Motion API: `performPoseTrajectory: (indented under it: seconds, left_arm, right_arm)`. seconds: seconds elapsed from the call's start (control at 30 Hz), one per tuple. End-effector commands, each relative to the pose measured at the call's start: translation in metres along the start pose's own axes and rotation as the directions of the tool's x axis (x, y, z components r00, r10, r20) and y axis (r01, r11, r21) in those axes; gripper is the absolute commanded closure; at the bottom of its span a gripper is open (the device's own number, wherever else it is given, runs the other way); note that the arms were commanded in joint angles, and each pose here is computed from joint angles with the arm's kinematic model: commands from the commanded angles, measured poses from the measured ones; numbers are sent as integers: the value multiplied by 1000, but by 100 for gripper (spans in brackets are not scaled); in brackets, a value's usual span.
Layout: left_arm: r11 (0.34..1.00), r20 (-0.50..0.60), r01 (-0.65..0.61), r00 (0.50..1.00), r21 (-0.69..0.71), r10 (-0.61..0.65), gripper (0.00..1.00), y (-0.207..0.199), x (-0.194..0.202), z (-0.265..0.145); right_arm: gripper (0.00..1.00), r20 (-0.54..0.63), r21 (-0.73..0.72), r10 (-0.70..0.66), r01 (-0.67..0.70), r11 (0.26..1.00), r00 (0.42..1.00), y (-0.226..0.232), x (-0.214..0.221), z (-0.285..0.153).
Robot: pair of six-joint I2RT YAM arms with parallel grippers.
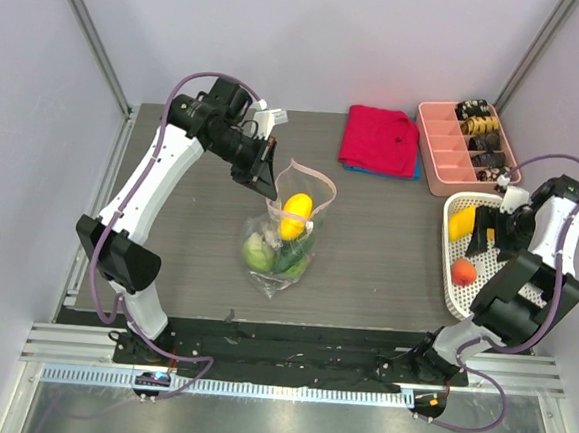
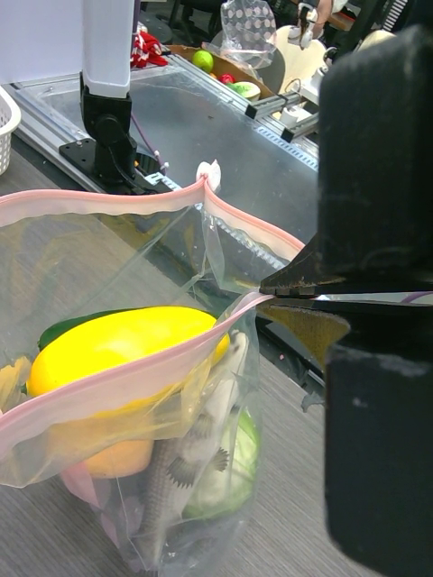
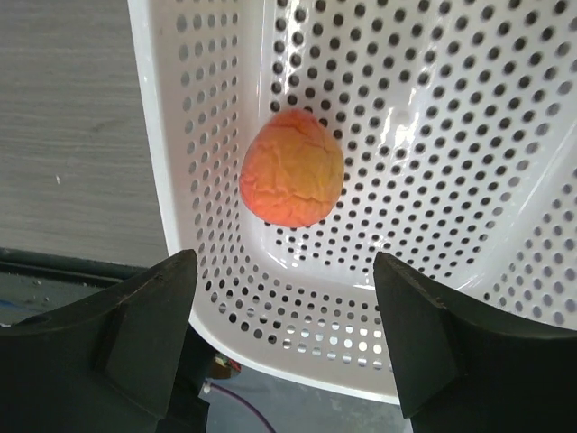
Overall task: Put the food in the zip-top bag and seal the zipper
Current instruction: Pick up the fake fruit from the bin.
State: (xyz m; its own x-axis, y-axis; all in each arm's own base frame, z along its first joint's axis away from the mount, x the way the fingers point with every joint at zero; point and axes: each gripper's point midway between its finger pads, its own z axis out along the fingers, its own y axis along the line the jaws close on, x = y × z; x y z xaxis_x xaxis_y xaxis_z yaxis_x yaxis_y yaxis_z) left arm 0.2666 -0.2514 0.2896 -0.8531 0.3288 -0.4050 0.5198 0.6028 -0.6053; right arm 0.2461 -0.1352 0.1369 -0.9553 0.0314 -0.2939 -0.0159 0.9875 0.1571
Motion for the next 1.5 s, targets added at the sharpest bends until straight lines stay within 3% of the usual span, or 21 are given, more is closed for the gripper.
performPoseTrajectory:
  seconds: [0.0, 0.63, 0.87, 1.0, 1.1, 1.23, 1.3, 1.47]
  left_arm:
    - [1000, 14, -12, 1000, 29, 11, 100, -18, 7, -20]
    - [1000, 3, -5, 1000, 15, 5, 100, -14, 8, -17]
    - [1000, -2, -1, 1000, 15, 1, 100, -12, 8, -15]
    - [1000, 1, -4, 1000, 18, 4, 100, -13, 7, -16]
    - [1000, 3, -10, 1000, 14, 10, 100, -14, 8, -18]
    - [1000, 5, -13, 1000, 12, 13, 100, -13, 9, -18]
    - [1000, 11, -16, 1000, 12, 16, 100, -13, 7, -18]
    - [1000, 6, -22, 1000, 7, 22, 100, -12, 8, -19]
  right_arm:
    - [17, -45, 27, -36, 37, 999, 998, -6, 16, 12]
    - [19, -117, 71, 74, -66, 995, 990, -30, 32, 83]
    - [27, -102, 74, 71, -63, 995, 992, -33, 26, 81]
    - [42, -89, 76, 63, -56, 996, 994, -33, 18, 71]
    - [49, -56, 57, 33, -30, 998, 998, -27, 5, 48]
    - [54, 124, -62, -34, 42, 997, 992, 18, -49, -17]
    - [55, 125, -168, -79, 100, 981, 989, 66, -60, -38]
    - [55, 361, -349, -194, 325, 879, 912, 189, -112, -112]
